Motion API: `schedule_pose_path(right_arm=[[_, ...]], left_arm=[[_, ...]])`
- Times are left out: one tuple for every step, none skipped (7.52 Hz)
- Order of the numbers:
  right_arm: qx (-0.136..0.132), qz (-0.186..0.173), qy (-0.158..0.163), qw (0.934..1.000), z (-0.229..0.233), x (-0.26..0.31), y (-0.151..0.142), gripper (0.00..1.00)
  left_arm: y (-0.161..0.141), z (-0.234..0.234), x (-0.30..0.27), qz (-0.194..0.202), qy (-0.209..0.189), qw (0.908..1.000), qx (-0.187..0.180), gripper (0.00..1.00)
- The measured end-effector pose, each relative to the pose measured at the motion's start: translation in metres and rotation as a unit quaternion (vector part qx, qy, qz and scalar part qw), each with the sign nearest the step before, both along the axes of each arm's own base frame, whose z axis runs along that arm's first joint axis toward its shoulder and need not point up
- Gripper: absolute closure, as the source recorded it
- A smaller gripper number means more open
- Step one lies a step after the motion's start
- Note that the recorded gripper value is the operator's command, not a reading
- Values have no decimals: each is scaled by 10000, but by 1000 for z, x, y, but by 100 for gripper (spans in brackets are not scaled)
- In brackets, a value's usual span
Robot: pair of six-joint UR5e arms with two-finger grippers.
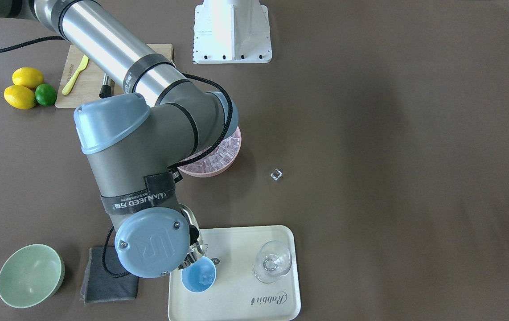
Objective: Put ice in cup with scoop
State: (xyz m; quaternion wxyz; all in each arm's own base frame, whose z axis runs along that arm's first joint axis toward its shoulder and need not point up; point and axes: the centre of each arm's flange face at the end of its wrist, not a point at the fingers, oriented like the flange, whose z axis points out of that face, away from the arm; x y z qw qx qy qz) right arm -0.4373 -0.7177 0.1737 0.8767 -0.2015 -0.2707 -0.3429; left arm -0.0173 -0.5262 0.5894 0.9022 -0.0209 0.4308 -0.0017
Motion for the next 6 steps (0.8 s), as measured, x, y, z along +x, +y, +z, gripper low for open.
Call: schedule_pose_path(right_arm=[[-52, -43, 87, 9999, 3, 2, -2, 100], [-91, -107, 172, 9998, 5, 3, -3, 100], [-120, -152, 237, 9995, 5, 5, -3, 100], [-134, -181, 265, 9994, 5, 6, -3, 100], [-112, -217, 257, 9994, 4, 8, -3, 100], [-42, -223, 207, 9995, 0, 11, -4, 100]], left_arm=[[5, 2, -2, -3, 7, 10000, -10, 2], [11, 5, -2, -3, 10, 10000, -38, 2], [15, 8, -3, -2, 9, 10000, -56, 2], [17, 10, -3, -2, 8, 10000, -67, 2], [18, 11, -3, -1, 6, 10000, -76, 2], [18, 12, -3, 0, 5, 10000, -79, 2]])
